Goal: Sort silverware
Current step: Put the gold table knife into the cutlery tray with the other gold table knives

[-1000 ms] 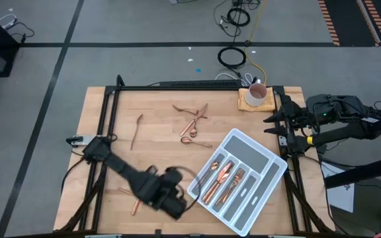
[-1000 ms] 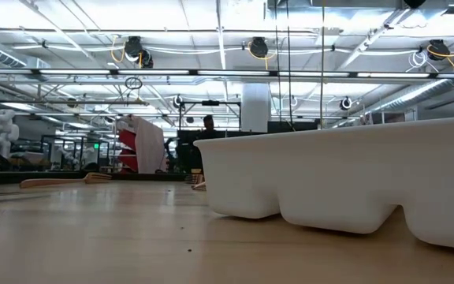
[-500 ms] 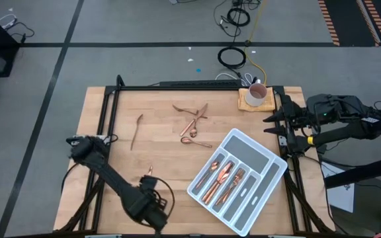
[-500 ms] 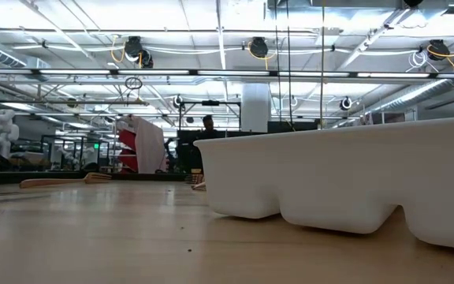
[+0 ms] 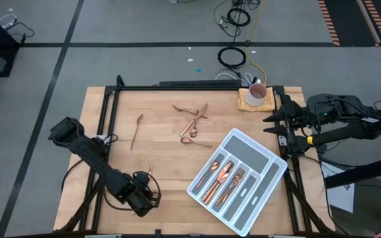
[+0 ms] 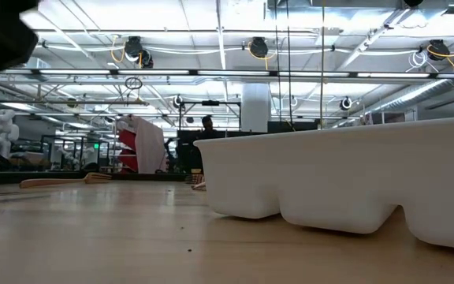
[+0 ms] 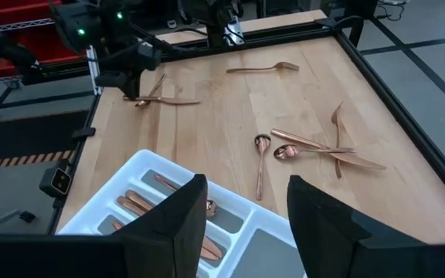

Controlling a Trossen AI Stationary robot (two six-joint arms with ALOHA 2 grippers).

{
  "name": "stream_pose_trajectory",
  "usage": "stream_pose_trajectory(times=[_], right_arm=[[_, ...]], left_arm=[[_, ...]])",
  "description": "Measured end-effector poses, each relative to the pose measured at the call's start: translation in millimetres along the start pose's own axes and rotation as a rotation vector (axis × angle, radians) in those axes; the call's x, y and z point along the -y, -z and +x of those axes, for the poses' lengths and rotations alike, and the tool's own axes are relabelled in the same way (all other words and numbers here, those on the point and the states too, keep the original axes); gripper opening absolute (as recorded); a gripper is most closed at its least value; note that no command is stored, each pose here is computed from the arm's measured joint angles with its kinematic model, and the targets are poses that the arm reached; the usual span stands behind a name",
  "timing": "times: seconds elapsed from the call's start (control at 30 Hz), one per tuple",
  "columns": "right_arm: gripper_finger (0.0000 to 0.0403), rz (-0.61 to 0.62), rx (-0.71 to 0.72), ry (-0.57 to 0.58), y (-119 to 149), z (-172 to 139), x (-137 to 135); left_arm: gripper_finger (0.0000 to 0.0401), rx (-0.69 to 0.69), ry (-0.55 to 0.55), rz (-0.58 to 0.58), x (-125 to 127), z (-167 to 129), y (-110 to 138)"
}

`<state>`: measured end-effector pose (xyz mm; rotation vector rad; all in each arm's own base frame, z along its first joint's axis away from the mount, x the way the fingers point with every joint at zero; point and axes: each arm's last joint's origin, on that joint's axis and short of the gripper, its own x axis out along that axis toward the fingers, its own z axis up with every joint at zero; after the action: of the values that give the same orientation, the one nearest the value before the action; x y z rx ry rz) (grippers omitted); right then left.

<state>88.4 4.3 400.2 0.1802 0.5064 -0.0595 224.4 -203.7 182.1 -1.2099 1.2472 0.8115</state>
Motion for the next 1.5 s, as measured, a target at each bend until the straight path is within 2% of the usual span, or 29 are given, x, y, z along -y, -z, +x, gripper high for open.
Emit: stream_pose_trajectory(times=[0.1, 0.27, 0.37, 0.57, 0.83, 0.93, 1.1, 1.3, 1.5], right_arm=[[0.0167, 0.0, 0.0, 0.0, 0.0, 0.0, 0.0], [0.0167, -0.002, -0.001, 0.0, 0.0, 0.1, 0.0], [0.0167, -0.003, -0.001, 0.0, 0.0, 0.1, 0.0], [0.0167, -0.003, -0.001, 0.0, 0.1, 0.0, 0.0], [0.0167, -0.003, -0.001, 0.0, 0.1, 0.0, 0.0], [0.0167, -0.001, -0.001, 0.0, 0.1, 0.0, 0.0], [0.0167, -0.001, -0.001, 0.0, 0.1, 0.0, 0.0], [0.0167, -0.003, -0.001, 0.0, 0.1, 0.0, 0.0], [0.0167, -0.015, -0.001, 0.0, 0.1, 0.0, 0.0]], left_arm=[[0.0098, 0.028, -0.071, -0.002, -7.9, 1.9, -4.8], [0.0098, 0.036, -0.082, 0.001, -10.3, -8.2, -8.9], [0.0098, 0.017, -0.116, 0.051, -12.1, -7.4, -9.0], [0.0098, 0.026, -0.145, 0.077, -17.3, 1.4, -14.1], [0.0098, -0.021, -0.144, 0.229, -10.9, 3.1, -27.4], [0.01, -0.046, -0.104, 0.282, -5.2, 3.5, -30.3], [0.0137, -0.066, -0.035, 0.318, 3.0, 3.7, -32.2], [0.0191, -0.036, -0.151, 0.238, -7.6, 2.8, -36.2], [0.0203, -0.028, -0.17, 0.204, -9.4, 3.2, -36.0]])
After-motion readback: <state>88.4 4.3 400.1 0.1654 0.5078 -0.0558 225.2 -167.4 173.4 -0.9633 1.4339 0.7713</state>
